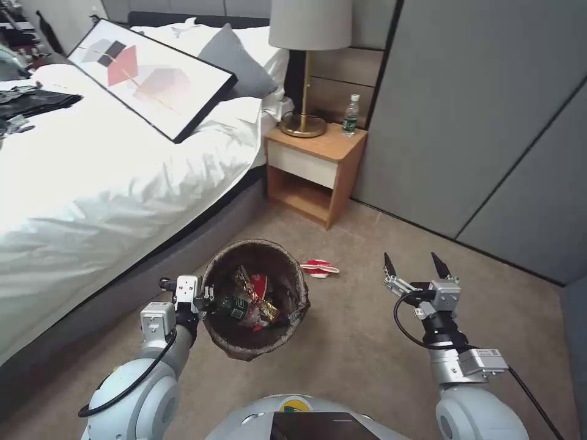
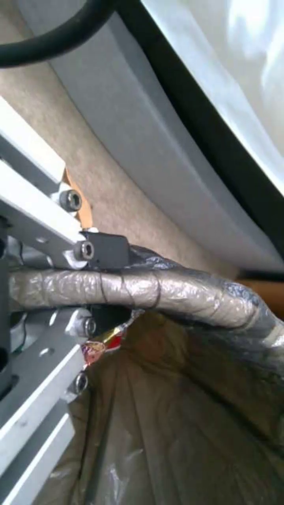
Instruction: Pick up the trash bin, then pick up the garbage from the floor and place it into the trash bin.
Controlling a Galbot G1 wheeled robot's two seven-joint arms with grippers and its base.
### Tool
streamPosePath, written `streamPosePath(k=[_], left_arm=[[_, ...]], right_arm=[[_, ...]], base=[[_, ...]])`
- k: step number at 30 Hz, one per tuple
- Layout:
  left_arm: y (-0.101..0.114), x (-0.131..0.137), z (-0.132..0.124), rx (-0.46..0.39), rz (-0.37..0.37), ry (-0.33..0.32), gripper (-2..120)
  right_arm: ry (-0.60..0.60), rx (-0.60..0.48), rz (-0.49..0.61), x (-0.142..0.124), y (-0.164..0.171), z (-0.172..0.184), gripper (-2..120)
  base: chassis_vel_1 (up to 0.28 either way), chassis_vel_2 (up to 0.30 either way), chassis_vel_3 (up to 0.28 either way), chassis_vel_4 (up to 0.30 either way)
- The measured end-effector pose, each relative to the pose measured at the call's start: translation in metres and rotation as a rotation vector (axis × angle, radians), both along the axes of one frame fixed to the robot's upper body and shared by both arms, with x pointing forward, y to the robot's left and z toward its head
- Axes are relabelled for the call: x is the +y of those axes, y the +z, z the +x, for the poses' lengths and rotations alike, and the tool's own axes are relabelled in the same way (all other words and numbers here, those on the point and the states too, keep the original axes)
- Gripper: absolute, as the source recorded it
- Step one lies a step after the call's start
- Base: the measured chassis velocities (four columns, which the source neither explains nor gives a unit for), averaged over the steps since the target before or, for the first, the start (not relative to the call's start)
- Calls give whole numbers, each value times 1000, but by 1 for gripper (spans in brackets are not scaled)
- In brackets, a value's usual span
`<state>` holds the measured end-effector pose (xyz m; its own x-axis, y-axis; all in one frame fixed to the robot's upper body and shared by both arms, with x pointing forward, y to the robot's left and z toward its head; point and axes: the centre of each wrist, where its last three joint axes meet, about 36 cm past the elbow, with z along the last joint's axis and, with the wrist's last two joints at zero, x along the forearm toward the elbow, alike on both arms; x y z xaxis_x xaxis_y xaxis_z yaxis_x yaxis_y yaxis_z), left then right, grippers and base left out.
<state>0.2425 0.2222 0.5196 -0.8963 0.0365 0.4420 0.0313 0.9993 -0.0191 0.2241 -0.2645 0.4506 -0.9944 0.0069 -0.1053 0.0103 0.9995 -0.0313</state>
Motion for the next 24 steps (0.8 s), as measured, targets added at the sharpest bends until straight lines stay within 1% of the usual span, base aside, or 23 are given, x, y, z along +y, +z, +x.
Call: streamPosePath(k=[10, 16, 24], left_arm=[[0, 0, 0, -2, 0, -1, 2], [0, 0, 0, -9, -4, -11, 2], [0, 0, 0, -13, -4, -8, 2]], right_arm=[[-1, 3, 1, 0, 0, 0, 100], [-3, 4, 2, -1, 0, 1, 100], [-6, 5, 8, -2, 0, 1, 100]], base=[[53, 58, 63, 65], [0, 0, 0, 0], [0, 0, 0, 0]])
